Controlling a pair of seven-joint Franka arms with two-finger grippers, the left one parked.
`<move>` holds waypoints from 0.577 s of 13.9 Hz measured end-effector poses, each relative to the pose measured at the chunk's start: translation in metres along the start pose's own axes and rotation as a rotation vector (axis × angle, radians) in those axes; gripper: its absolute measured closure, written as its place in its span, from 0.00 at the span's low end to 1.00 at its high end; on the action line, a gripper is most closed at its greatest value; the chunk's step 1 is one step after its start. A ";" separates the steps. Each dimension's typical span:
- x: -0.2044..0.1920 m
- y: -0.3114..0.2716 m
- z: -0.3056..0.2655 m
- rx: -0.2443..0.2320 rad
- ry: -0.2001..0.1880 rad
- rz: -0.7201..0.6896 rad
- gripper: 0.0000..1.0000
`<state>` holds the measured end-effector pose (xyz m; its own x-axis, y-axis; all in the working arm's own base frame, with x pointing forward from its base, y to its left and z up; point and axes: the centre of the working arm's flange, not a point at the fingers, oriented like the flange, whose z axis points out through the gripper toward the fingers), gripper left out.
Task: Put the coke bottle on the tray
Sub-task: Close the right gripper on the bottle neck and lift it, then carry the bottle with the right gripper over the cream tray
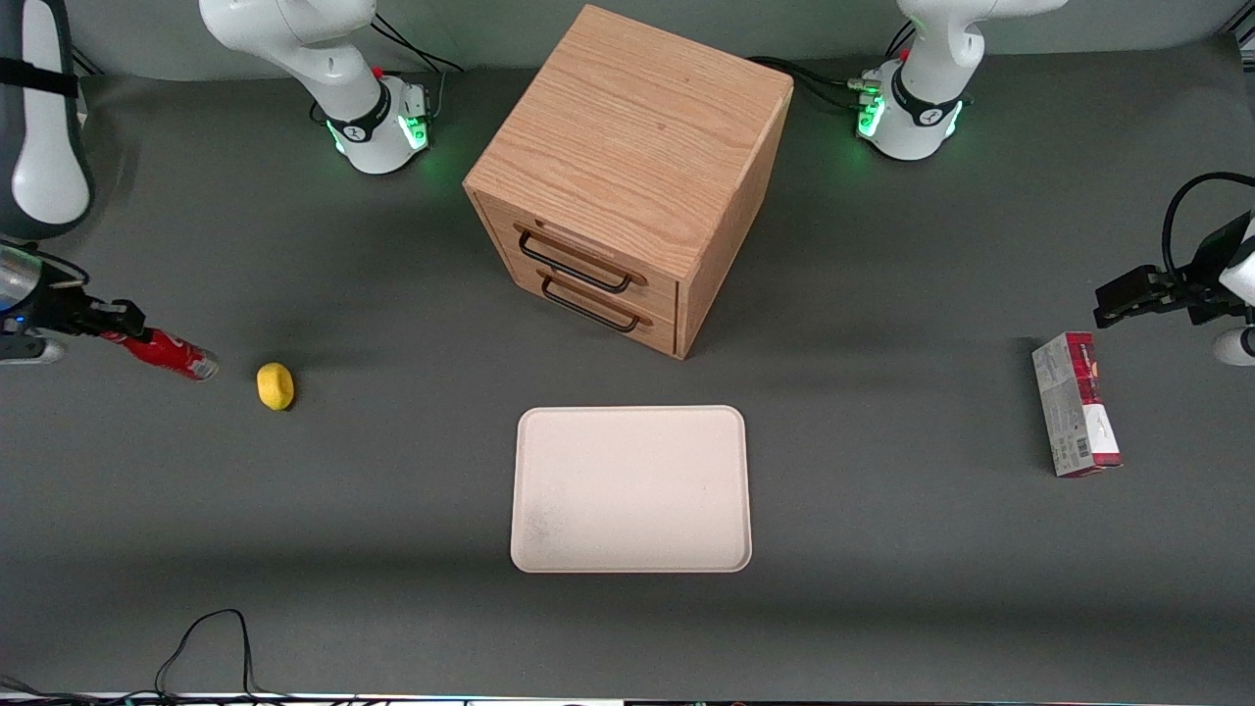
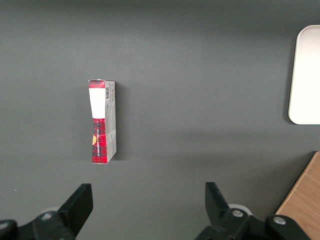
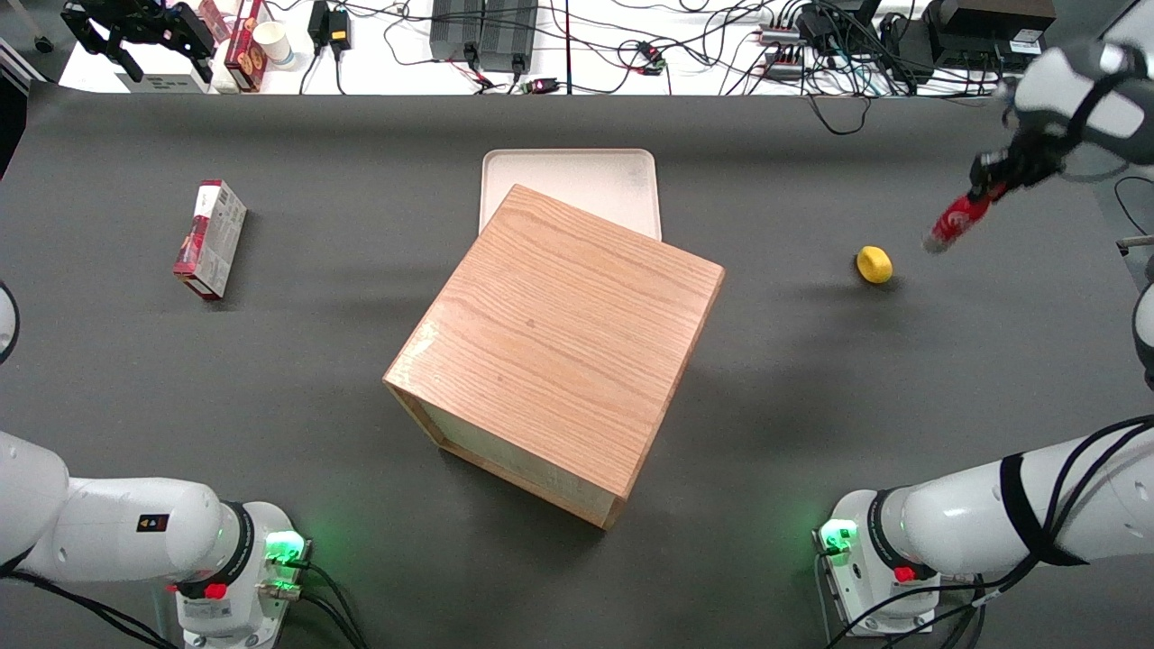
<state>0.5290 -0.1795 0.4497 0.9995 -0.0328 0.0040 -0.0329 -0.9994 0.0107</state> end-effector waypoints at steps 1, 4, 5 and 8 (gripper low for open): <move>0.015 -0.017 -0.027 -0.005 0.000 0.015 0.63; 0.056 -0.081 -0.098 0.004 -0.004 0.070 0.63; 0.065 -0.108 -0.117 0.003 -0.012 0.088 0.63; 0.081 -0.186 -0.161 0.017 0.015 0.119 0.63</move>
<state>0.6159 0.0053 0.6091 0.9883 -0.1515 0.0190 -0.1514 -0.9884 -0.0078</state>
